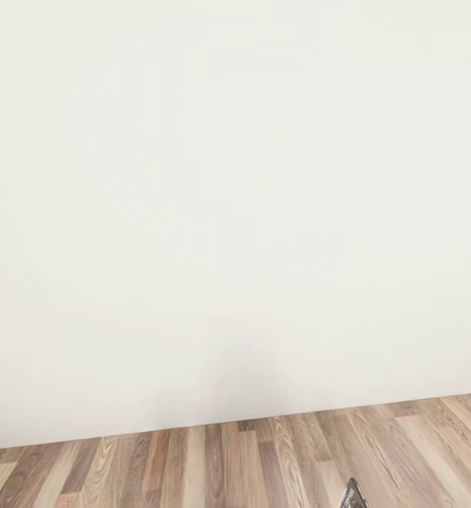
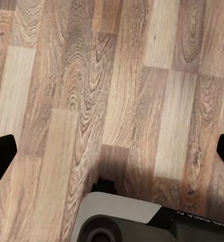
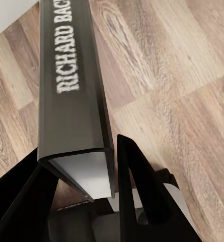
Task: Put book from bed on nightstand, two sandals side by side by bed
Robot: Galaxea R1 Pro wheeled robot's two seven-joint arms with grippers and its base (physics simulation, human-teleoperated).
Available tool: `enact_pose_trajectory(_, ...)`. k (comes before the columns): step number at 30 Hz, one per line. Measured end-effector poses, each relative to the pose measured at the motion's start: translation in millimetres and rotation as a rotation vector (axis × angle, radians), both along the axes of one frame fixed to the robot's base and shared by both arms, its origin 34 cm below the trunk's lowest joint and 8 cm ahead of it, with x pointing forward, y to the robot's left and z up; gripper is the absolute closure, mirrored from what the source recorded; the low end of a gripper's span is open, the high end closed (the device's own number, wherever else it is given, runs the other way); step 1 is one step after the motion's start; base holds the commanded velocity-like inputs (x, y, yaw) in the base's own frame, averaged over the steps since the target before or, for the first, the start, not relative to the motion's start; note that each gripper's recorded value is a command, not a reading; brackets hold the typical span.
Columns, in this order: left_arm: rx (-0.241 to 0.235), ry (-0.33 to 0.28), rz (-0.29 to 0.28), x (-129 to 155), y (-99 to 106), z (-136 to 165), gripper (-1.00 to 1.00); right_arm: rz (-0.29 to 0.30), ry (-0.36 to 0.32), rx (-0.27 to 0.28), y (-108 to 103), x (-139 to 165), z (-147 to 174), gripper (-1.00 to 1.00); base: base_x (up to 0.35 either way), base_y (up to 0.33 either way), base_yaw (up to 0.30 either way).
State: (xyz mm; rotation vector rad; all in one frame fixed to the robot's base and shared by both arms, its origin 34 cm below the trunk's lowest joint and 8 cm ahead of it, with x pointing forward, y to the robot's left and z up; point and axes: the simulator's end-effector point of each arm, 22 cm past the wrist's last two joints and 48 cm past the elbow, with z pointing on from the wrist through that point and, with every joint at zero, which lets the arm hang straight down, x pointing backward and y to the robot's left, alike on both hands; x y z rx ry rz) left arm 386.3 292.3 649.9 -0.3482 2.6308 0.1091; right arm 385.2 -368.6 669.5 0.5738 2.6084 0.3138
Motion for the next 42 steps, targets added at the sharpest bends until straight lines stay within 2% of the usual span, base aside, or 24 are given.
enact_pose_trajectory(21, 0.000, 0.000, 0.000, -0.1, 0.0, -0.1, -1.00, 0.002, 0.000, 0.000, 0.1, 0.1, 0.0, 1.00, 0.332, 0.000, -0.013)
enact_pose_trajectory(25, 0.000, 0.000, 0.000, 0.2, -0.1, -0.1, -1.00, 0.000, 0.000, 0.000, 0.0, 0.1, -0.1, 1.00, 0.235, 0.000, -0.199)
enact_pose_trajectory(42, 0.001, -0.002, 0.000, 0.7, 0.0, 0.0, -1.00, 0.001, 0.000, 0.001, 0.3, 0.3, -0.1, 1.00, 0.019, 0.000, -0.296)
